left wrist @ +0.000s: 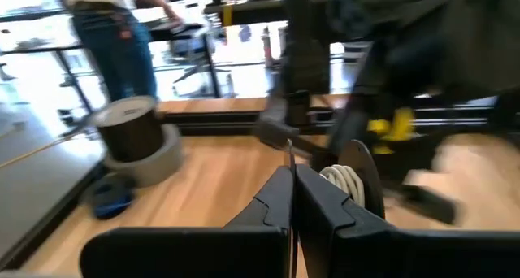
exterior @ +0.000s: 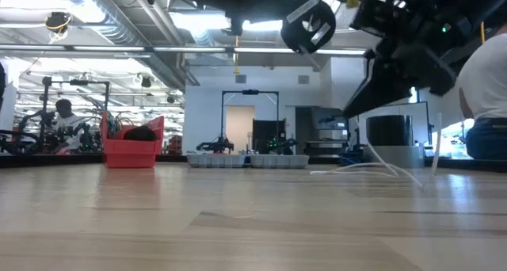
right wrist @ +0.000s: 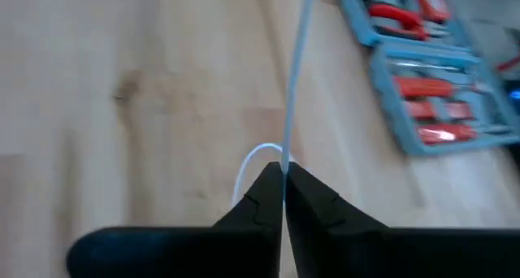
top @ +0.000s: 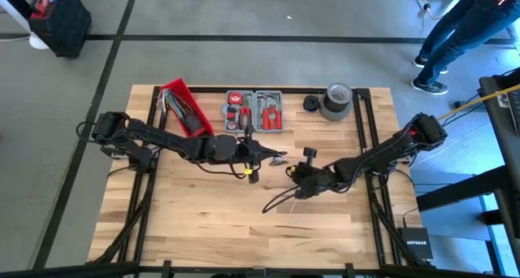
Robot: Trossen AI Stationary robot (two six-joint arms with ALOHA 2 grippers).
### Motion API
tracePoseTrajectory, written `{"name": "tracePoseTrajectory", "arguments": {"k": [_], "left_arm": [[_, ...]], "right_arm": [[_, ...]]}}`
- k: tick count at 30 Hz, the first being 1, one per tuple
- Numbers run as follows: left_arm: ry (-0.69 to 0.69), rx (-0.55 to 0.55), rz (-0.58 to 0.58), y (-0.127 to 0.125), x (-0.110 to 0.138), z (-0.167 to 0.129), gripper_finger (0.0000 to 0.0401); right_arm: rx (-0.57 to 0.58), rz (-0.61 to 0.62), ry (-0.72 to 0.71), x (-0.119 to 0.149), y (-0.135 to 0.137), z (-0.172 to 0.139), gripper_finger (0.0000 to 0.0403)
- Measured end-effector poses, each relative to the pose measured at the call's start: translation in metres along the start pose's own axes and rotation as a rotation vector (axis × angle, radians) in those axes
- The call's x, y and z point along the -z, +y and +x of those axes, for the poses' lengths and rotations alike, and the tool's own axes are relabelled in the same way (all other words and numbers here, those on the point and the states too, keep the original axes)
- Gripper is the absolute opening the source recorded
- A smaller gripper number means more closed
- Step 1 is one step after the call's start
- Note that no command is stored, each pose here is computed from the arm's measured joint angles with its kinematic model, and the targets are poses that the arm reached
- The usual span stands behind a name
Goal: Coil cords
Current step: Coil the white wire into the spool
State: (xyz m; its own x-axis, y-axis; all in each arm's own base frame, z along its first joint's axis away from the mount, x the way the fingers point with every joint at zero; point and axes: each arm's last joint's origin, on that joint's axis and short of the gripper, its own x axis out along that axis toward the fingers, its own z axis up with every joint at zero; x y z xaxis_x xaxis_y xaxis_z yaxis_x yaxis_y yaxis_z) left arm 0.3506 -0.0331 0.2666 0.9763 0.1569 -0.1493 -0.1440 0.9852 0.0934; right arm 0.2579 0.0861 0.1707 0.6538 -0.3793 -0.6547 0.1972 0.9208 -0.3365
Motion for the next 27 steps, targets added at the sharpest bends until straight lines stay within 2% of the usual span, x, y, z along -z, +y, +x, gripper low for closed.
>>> {"name": "tracePoseTrajectory", "arguments": {"k": [6, 10, 19, 24, 27], "left_arm": [[0.005, 0.036, 0.006, -0.001, 0.001, 0.000, 0.0000], [0.022, 0.046, 0.026, 0.001, 0.003, 0.001, 0.0000], [0.094, 0.019, 0.041, 0.012, 0.010, 0.003, 0.0000], [0.098, 0.017, 0.032, 0.013, 0.011, 0.003, 0.0000], [0.096, 0.017, 0.029, 0.013, 0.010, 0.003, 0.0000]], "right_arm": [[0.094, 0.006, 0.020, 0.003, -0.011, -0.010, 0.0014], [0.103, 0.037, -0.018, -0.002, -0.022, -0.026, 0.0011], [-0.086, 0.287, -0.241, -0.027, -0.044, -0.067, 0.0011], [-0.209, 0.337, -0.367, -0.042, -0.041, -0.071, 0.0005], [-0.218, 0.335, -0.425, -0.049, -0.037, -0.068, 0.0005]]}}
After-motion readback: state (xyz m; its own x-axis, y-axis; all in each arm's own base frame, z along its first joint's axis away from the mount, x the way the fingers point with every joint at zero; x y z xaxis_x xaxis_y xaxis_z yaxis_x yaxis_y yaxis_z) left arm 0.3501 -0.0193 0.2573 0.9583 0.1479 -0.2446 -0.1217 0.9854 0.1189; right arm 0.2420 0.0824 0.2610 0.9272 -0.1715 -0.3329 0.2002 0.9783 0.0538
